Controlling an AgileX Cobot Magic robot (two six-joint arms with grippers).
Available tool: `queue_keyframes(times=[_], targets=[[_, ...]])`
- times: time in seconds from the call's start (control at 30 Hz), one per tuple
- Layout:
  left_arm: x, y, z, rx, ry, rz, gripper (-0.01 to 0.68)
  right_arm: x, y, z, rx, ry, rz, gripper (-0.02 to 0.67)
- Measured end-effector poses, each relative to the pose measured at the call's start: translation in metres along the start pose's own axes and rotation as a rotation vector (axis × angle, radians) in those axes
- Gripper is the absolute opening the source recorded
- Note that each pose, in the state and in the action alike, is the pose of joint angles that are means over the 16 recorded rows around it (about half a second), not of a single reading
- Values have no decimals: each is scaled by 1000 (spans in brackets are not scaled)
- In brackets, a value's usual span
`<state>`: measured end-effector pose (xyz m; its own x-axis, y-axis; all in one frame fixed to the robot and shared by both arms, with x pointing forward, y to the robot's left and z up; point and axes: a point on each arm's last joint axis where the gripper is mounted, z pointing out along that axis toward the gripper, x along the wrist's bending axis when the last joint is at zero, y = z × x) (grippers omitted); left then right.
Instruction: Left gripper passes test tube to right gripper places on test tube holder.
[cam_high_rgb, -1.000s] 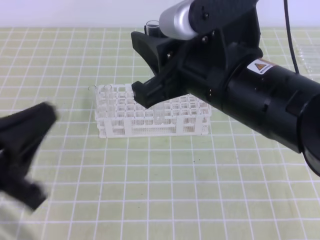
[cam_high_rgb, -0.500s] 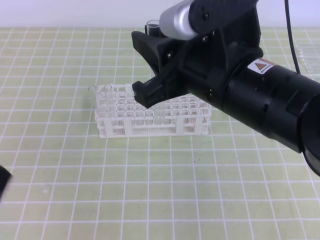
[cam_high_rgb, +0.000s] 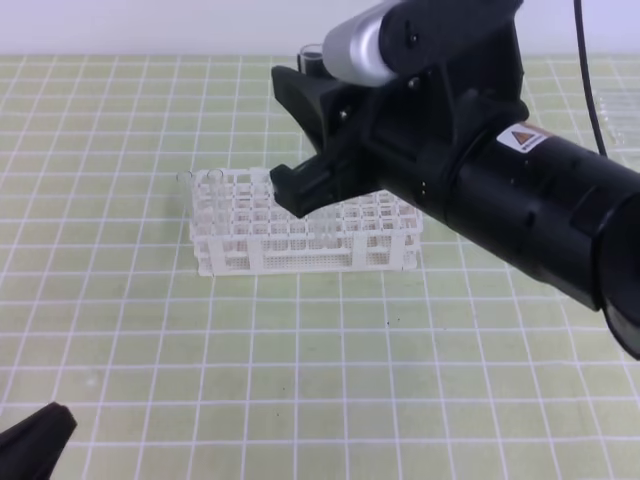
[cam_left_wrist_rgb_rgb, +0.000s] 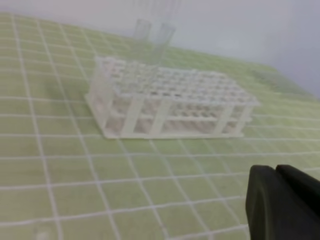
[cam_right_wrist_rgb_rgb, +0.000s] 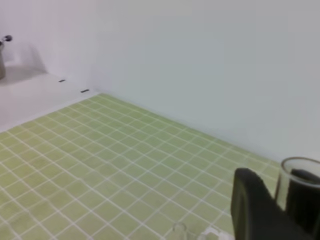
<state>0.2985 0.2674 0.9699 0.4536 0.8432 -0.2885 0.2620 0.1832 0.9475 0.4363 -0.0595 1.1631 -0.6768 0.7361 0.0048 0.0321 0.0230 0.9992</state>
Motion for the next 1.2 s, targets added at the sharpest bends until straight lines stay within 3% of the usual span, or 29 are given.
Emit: queue_keyframes(times=[0.53, 1.2], targets=[[8, -3, -1, 43, 87, -6, 0, -16, -11, 2, 6, -152, -21, 9], [14, -6, -2, 72, 157, 64, 0, -13, -25, 14, 58, -125, -9, 9]])
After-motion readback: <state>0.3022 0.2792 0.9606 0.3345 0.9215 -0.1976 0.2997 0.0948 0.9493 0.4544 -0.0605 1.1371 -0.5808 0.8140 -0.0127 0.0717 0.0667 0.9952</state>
